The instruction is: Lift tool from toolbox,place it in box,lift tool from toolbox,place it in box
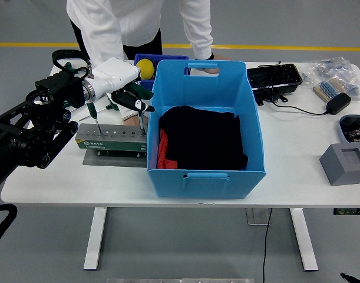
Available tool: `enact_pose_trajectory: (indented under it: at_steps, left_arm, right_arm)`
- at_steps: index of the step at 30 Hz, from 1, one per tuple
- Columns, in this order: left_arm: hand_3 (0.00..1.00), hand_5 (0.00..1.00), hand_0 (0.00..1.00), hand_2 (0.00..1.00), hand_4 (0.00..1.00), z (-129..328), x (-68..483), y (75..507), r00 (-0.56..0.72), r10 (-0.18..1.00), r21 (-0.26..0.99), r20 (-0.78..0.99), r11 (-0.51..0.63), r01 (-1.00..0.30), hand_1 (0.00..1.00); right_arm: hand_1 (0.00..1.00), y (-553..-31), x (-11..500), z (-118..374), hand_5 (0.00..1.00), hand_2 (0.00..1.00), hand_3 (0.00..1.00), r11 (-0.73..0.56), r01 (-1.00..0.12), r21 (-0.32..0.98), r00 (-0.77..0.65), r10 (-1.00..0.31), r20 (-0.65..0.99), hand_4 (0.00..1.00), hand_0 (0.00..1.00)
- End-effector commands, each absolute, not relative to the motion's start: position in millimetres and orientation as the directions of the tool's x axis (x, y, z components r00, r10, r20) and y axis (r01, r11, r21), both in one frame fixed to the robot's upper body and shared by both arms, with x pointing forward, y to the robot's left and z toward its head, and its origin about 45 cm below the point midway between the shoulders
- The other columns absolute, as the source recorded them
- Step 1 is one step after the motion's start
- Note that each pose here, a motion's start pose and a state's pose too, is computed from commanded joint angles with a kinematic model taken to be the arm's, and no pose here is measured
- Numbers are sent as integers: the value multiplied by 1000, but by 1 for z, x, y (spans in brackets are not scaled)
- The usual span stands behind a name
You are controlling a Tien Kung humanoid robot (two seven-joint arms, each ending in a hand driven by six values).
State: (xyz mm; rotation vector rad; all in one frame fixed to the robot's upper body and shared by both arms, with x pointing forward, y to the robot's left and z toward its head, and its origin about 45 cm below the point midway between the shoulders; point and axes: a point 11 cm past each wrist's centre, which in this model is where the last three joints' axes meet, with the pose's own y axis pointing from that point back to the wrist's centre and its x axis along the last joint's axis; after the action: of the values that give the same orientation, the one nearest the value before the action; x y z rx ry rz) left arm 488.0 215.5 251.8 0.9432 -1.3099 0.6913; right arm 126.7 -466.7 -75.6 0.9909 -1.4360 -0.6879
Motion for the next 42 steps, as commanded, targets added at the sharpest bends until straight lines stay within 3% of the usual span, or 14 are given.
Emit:
enact_pose_trajectory:
  at_steps: [8,9,14,15,20,21,31,42]
  left_arm:
    - [22,741,160,2,998,252,486,212,157,-92,182,983,492,-851,2]
    - [20,671,157,2,931,252,485,212,157,-92,183,983,495,-850,2]
    - [20,671,157,2,931,254,483,212,159,-83,179,984,506,-844,2]
    - [22,626,156,2,826,255,483,212,160,-69,172,985,509,-843,2]
    - [22,626,156,2,826,258,483,212,165,-36,160,986,515,-842,2]
    - [26,561,157,2,761,259,483,211,167,-33,160,985,515,-842,2]
    - [28,532,157,2,731,266,485,212,202,-7,176,979,519,-836,2]
    - [35,487,158,2,701,296,489,206,151,-38,147,988,553,-820,2]
  right_arm:
    - [597,-466,124,-77,653,669,541,462,-170,870,66,-876,478,778,619]
    - [597,-466,123,-77,653,669,543,462,-169,871,67,-876,477,778,619]
    - [597,-466,121,-78,653,669,543,461,-164,872,69,-876,477,778,619]
    - [597,-466,120,-78,653,669,542,461,-163,872,71,-876,477,777,619]
    - [597,-465,119,-78,653,669,542,461,-160,873,73,-876,476,777,619]
    - [597,-465,118,-78,653,670,542,461,-160,873,73,-876,476,777,619]
    - [597,-465,120,-78,654,668,541,461,-162,872,70,-876,476,777,619]
    - [597,-467,121,-77,655,669,541,462,-165,871,63,-877,477,777,618]
